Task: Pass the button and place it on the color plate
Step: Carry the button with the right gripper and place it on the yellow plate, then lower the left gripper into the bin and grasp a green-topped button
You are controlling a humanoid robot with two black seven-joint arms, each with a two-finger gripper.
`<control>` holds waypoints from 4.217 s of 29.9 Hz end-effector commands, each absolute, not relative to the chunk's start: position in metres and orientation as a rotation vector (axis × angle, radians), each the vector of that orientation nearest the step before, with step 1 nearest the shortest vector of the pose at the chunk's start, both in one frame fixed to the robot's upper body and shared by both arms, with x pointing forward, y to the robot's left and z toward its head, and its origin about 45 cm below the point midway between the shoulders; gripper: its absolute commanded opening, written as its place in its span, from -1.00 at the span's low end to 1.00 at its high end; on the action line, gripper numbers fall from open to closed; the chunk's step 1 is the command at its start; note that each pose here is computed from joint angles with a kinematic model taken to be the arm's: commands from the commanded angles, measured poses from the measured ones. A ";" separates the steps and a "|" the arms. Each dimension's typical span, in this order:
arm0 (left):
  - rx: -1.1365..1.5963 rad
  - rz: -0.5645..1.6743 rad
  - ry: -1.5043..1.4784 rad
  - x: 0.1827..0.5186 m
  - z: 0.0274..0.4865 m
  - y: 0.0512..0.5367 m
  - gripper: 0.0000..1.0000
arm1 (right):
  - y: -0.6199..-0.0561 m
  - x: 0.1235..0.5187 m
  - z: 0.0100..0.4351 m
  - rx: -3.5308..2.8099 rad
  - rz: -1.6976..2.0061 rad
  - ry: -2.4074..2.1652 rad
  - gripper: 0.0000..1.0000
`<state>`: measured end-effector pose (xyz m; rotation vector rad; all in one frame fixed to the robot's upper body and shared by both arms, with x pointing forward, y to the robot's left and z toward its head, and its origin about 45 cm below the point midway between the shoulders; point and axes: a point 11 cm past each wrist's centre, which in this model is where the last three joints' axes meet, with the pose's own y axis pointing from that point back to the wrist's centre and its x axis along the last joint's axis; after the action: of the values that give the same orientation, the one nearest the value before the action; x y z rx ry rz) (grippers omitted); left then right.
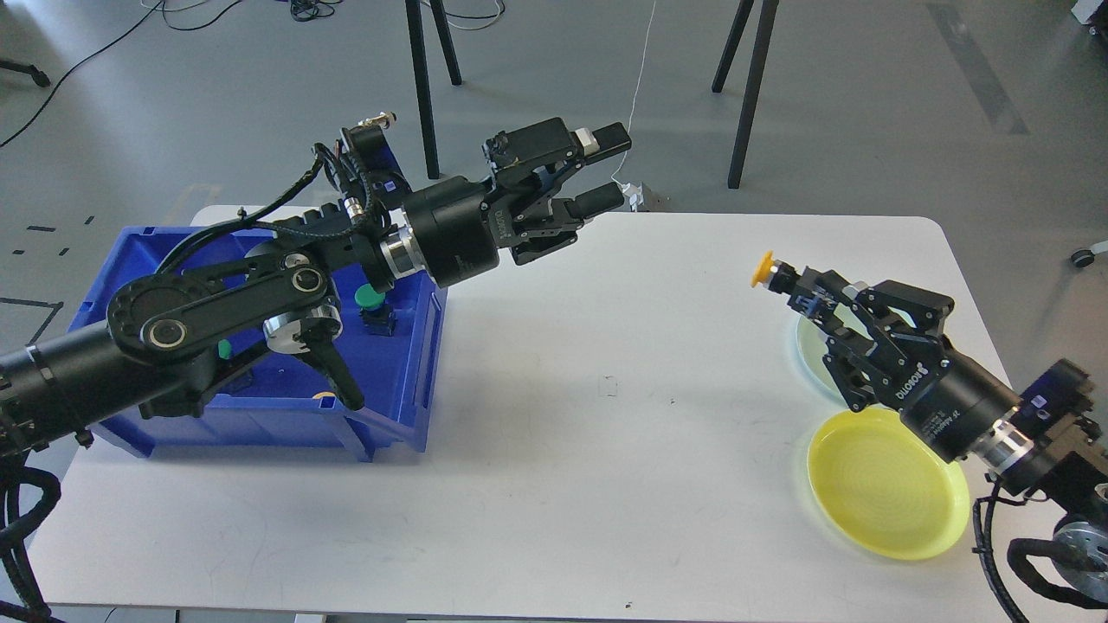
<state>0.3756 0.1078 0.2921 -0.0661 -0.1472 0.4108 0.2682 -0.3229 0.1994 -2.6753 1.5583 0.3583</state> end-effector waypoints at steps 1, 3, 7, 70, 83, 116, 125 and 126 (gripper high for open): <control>-0.073 0.414 -0.146 0.376 0.293 0.108 0.60 | -0.368 0.243 0.178 -2.686 0.353 1.862 -0.92; -0.073 0.416 -0.143 0.376 0.292 0.108 0.61 | -0.389 0.227 0.161 -2.664 0.369 2.033 -0.92; -0.073 0.416 -0.143 0.376 0.292 0.108 0.61 | -0.423 0.206 0.135 -2.610 0.371 2.305 -0.90; 1.275 0.349 -0.630 0.359 0.231 0.464 0.69 | -0.393 0.330 0.308 -2.191 0.234 1.506 0.98; 1.373 0.297 -0.558 0.377 0.177 0.460 0.68 | -0.394 0.326 0.304 -2.194 0.251 1.502 0.98; 1.427 0.258 -0.494 0.371 0.142 0.460 0.43 | -0.396 0.320 0.298 -2.205 0.284 1.486 0.98; 1.429 0.259 -0.499 0.371 0.142 0.461 -0.31 | -0.397 0.318 0.295 -2.205 0.293 1.494 0.98; 1.428 0.262 -0.501 0.371 0.143 0.460 -0.46 | -0.397 0.318 0.294 -2.204 0.295 1.497 0.98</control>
<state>0.3713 0.4597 0.1422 1.4247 -0.4973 0.2635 0.3182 -0.3969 0.2948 -2.2042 1.4946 0.2926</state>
